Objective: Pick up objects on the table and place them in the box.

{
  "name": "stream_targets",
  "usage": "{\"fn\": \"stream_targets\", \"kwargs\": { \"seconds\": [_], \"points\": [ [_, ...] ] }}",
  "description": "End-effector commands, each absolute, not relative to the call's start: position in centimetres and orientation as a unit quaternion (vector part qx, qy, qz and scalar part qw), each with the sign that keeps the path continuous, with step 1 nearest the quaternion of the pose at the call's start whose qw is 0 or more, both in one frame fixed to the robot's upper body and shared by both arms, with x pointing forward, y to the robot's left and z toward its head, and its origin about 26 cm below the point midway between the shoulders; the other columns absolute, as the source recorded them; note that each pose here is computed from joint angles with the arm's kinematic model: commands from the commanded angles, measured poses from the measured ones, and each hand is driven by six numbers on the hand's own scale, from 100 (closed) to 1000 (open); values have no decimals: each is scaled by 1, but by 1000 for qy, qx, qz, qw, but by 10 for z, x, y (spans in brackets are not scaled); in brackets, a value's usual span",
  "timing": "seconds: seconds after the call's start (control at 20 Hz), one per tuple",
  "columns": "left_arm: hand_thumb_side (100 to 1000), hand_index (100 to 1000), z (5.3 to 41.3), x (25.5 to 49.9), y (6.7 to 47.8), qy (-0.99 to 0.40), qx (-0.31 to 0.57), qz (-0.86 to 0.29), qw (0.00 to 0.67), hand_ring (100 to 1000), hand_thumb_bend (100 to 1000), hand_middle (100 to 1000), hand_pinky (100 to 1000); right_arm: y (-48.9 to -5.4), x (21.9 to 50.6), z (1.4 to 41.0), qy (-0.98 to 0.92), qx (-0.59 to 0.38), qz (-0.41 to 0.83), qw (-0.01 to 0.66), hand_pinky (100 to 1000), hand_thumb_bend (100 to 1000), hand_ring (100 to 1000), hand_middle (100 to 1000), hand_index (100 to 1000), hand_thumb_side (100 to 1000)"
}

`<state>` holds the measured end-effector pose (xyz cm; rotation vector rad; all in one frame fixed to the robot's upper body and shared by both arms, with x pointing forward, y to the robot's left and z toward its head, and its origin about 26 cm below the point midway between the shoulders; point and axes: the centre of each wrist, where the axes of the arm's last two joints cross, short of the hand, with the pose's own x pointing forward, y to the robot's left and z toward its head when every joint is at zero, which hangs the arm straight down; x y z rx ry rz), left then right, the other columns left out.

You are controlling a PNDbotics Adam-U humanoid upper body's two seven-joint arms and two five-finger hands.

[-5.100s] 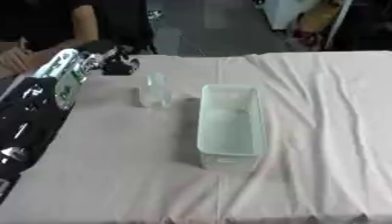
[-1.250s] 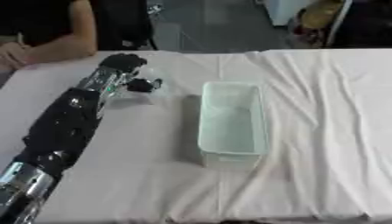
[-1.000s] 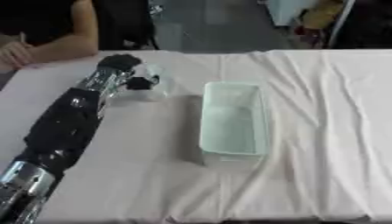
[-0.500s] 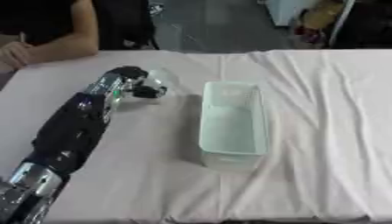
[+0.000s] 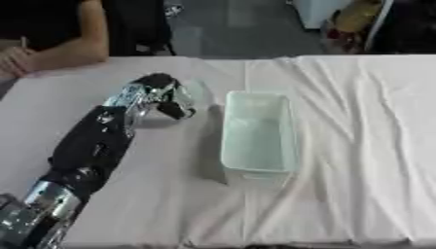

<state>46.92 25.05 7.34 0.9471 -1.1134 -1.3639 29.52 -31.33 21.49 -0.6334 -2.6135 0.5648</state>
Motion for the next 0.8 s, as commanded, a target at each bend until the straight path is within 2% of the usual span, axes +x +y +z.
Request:
{"fn": "stream_targets", "kwargs": {
  "seconds": [0.05, 0.1, 0.15, 0.25, 0.8],
  "points": [
    [432, 346, 90, 474, 248, -524, 439, -515, 518, 188, 100, 228, 296, -312, 294, 224, -935, -226, 207, 180, 706, 100, 841, 916, 948, 463],
    [435, 326, 89, 474, 248, -539, 443, -498, 515, 166, 100, 209, 283, -312, 294, 224, -935, -226, 207, 180, 706, 100, 841, 916, 948, 463],
    [452, 266, 89, 474, 249, -554, 445, -478, 516, 100, 100, 134, 247, -312, 294, 223, -935, -226, 207, 181, 706, 100, 841, 916, 948, 463],
    [454, 239, 87, 474, 252, -574, 445, -448, 521, 100, 100, 102, 240, -312, 294, 223, -935, -226, 207, 181, 706, 100, 841, 916, 948, 463],
    [477, 217, 95, 473, 257, -624, 421, -379, 539, 100, 100, 100, 235, -312, 294, 223, -935, -226, 206, 182, 706, 100, 841, 917, 948, 463]
  ]
}}
